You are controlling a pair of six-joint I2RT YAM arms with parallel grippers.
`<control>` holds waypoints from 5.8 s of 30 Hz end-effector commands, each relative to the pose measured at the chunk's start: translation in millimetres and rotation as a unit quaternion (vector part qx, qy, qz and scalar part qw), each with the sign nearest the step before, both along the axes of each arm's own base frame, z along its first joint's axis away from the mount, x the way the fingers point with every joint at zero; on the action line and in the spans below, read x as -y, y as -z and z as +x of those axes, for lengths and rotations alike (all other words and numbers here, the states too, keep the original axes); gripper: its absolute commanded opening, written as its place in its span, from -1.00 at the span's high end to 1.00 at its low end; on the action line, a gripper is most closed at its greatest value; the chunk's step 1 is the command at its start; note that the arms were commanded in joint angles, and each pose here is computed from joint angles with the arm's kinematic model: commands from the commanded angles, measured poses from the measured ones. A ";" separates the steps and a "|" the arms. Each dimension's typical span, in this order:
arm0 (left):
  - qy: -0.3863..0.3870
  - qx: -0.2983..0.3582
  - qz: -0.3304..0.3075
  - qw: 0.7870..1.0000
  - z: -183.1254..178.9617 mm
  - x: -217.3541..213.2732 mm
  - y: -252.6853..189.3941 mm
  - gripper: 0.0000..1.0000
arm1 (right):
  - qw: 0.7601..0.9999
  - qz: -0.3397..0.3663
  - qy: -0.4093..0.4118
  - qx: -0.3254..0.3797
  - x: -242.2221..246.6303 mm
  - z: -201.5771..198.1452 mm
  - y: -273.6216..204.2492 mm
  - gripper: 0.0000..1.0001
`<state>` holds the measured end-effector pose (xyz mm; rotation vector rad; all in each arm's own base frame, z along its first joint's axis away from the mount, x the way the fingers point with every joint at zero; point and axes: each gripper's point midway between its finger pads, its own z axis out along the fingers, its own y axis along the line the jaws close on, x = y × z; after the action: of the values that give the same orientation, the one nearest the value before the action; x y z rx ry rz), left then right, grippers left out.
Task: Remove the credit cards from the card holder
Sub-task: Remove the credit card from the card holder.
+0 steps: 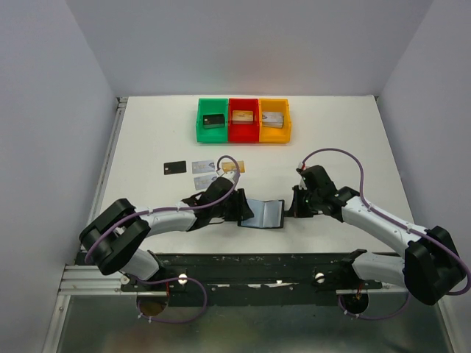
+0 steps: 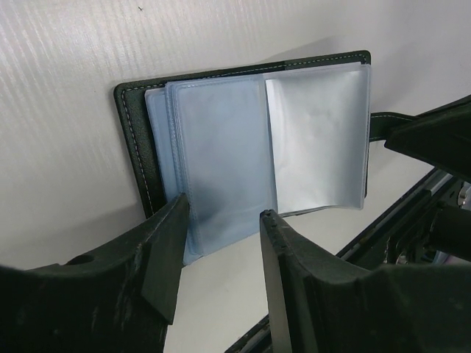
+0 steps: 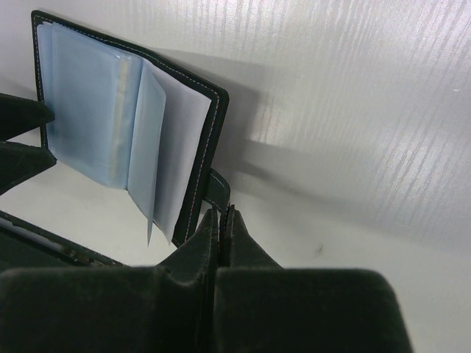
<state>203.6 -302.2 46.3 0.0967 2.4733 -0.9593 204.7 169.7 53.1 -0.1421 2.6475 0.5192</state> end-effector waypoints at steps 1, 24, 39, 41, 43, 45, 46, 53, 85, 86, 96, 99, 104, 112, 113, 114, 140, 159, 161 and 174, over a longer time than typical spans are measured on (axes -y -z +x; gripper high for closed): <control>0.005 0.010 0.011 1.000 1.1 4.5 0.6 -0.08 | 1.000 0.010 -0.006 0.003 -3.9 3.1 -5.8 0.99; 0.054 0.023 -0.043 0.997 -10.0 31.6 -16.7 -0.07 | 1.000 0.018 -0.010 -0.003 -6.9 0.7 -5.3 0.99; 0.131 0.043 -0.066 0.988 -23.2 70.8 -36.0 -0.07 | 1.000 0.011 -0.006 -0.006 -5.3 1.4 -3.6 0.99; 0.148 0.046 -0.070 0.986 -27.0 80.1 -39.4 -0.07 | 1.000 0.008 -0.007 -0.005 -4.1 1.3 -3.7 0.99; 0.165 0.046 -0.073 0.983 -31.1 88.2 -41.6 -0.07 | 1.000 0.005 -0.006 -0.006 -2.7 0.4 -2.5 0.99; 0.181 0.044 -0.076 0.979 -34.9 96.0 -43.6 -0.06 | 1.000 0.003 -0.005 -0.007 -1.6 -0.3 -1.6 0.99; 0.188 0.044 -0.076 0.978 -36.7 98.8 -44.1 -0.07 | 1.000 0.001 -0.005 -0.007 -0.8 -0.6 -0.8 0.99; 0.171 0.077 -0.082 0.979 -35.7 84.4 -60.5 -0.08 | 1.000 -0.005 -0.003 -0.011 2.2 -2.9 3.3 0.99; 0.026 0.021 0.000 0.999 -8.2 -1.3 -1.1 -0.40 | 1.000 -0.006 -0.004 -0.014 2.5 -4.0 8.4 0.99; 0.028 0.021 -0.001 0.999 -8.6 -0.1 -1.3 -0.40 | 1.000 -0.006 -0.003 -0.013 2.8 -2.8 7.8 0.99; 0.006 0.034 0.009 0.999 -3.4 -6.9 -5.7 -0.40 | 1.000 -0.004 -0.003 -0.013 1.3 -2.2 7.4 0.99; -0.023 0.056 0.024 0.998 3.2 -20.6 -13.3 -0.40 | 1.000 -0.004 -0.005 -0.014 1.1 -3.5 7.5 0.99; -0.026 0.078 0.016 0.996 7.8 -19.9 -26.7 -0.40 | 1.000 -0.005 -0.003 -0.014 1.6 -2.3 7.6 0.99; 0.011 0.068 0.001 0.998 -2.6 -1.3 -21.9 -0.40 | 1.000 -0.003 -0.004 -0.013 0.6 -2.4 6.6 0.99; 0.016 0.068 -0.001 0.998 -3.4 1.5 -22.4 -0.40 | 1.000 -0.003 -0.004 -0.013 0.6 -2.4 6.6 0.99; 0.019 0.066 -0.002 0.998 -5.0 3.1 -21.3 -0.40 | 1.000 -0.003 -0.004 -0.014 0.9 -2.8 7.1 0.99; 0.058 0.037 -0.005 0.998 -19.9 19.4 -5.1 -0.36 | 1.000 0.001 -0.006 -0.017 -0.6 -4.7 8.5 0.99; 0.099 0.055 -0.020 0.993 -26.4 42.4 -20.2 -0.36 | 1.000 0.001 -0.006 -0.016 0.2 -4.5 6.5 0.99; 0.101 0.056 -0.021 0.993 -25.8 44.1 -21.8 -0.35 | 1.000 0.001 -0.007 -0.017 0.0 -5.1 6.9 0.99; 0.165 0.065 -0.056 0.983 -36.6 85.0 -36.1 -0.34 | 1.000 -0.018 0.013 -0.020 10.0 -8.3 4.9 0.37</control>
<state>173.1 -368.0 73.6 0.4485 2.3606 -1.1061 200.4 171.7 49.0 -0.1427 2.6764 0.5358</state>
